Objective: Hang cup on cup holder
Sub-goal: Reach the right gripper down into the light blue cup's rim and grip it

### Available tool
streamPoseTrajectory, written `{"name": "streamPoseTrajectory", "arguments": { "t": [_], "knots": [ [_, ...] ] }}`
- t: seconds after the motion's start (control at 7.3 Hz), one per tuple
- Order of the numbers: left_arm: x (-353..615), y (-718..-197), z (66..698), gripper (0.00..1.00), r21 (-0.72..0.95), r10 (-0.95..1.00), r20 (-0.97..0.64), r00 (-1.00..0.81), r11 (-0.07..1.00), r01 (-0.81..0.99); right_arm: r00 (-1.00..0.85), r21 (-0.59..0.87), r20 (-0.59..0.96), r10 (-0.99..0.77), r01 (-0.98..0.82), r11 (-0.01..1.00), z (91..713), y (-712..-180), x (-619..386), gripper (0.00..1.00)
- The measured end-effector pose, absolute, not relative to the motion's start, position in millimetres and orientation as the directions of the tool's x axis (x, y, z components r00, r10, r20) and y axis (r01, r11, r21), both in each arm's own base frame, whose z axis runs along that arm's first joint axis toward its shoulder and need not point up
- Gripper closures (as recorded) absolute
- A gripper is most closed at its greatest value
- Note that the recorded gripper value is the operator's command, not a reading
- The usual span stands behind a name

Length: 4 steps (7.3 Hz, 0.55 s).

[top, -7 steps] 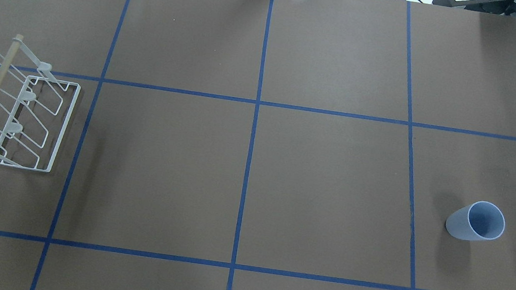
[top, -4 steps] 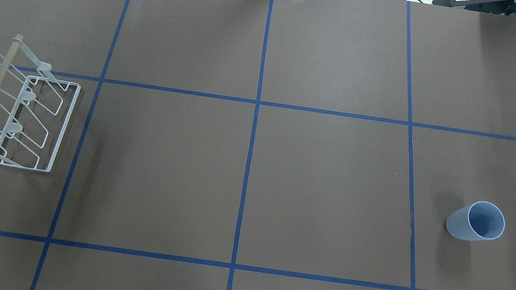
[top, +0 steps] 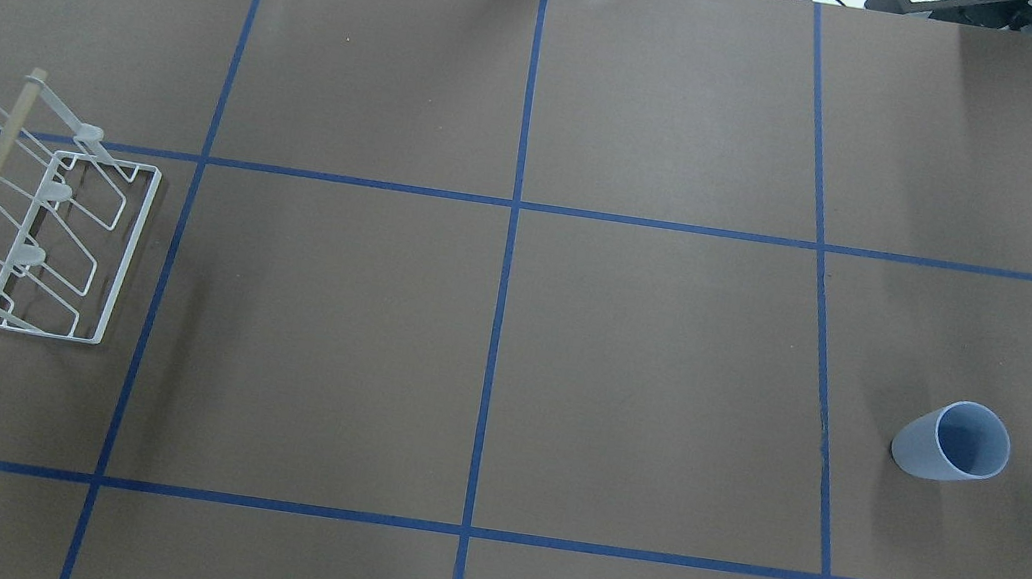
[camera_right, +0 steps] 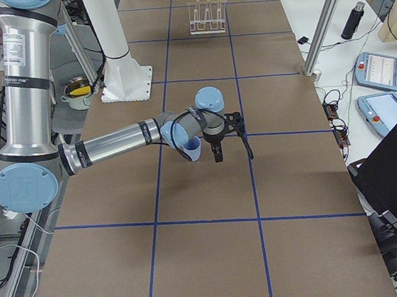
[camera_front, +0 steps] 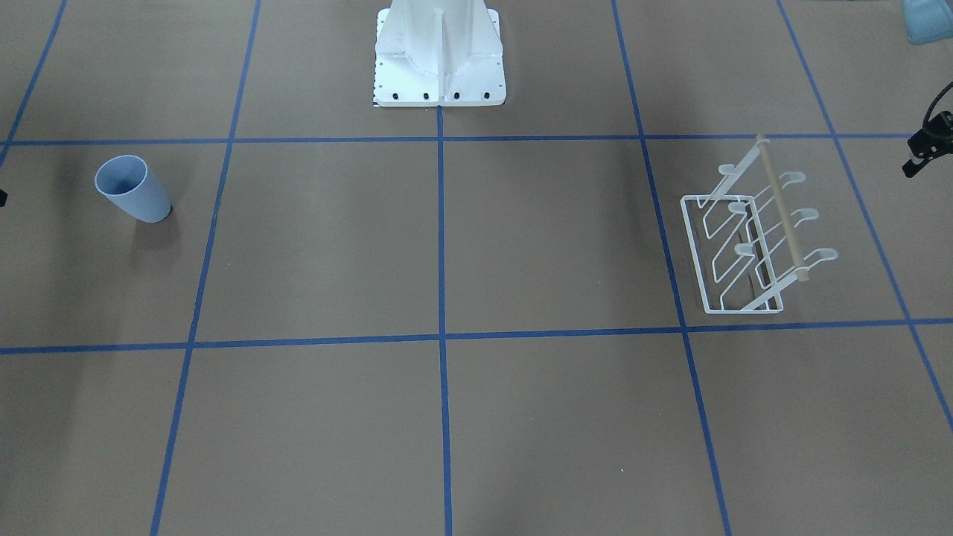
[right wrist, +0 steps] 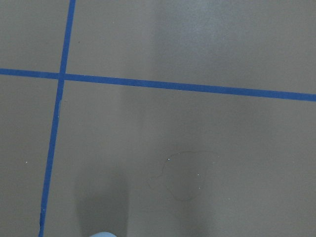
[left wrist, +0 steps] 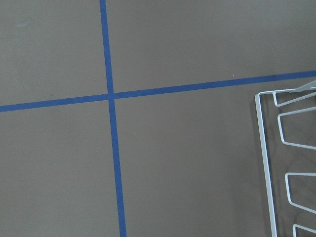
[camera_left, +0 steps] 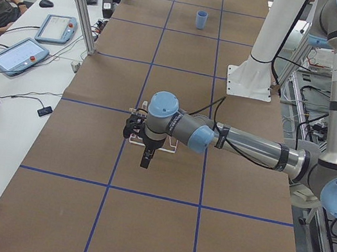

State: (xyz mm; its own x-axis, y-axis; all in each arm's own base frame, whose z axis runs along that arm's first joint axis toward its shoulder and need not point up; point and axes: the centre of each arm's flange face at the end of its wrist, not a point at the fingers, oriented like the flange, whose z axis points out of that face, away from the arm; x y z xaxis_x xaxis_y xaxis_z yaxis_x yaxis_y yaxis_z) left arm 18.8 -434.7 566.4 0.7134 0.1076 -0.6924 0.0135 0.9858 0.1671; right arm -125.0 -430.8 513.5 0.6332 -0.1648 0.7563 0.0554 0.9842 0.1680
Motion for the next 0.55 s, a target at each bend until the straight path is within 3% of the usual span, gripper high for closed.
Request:
{"name": "streamPoseTrajectory", "arguments": {
  "t": [0.55],
  "knots": [
    [19.1, -434.8, 567.1, 0.02, 0.167, 0.109, -0.693, 0.713, 0.986, 0.012, 0.580, 0.278, 0.742, -0.337, 0.192, 0.941, 533.4, -373.3, -171.8, 0.08]
  ]
}}
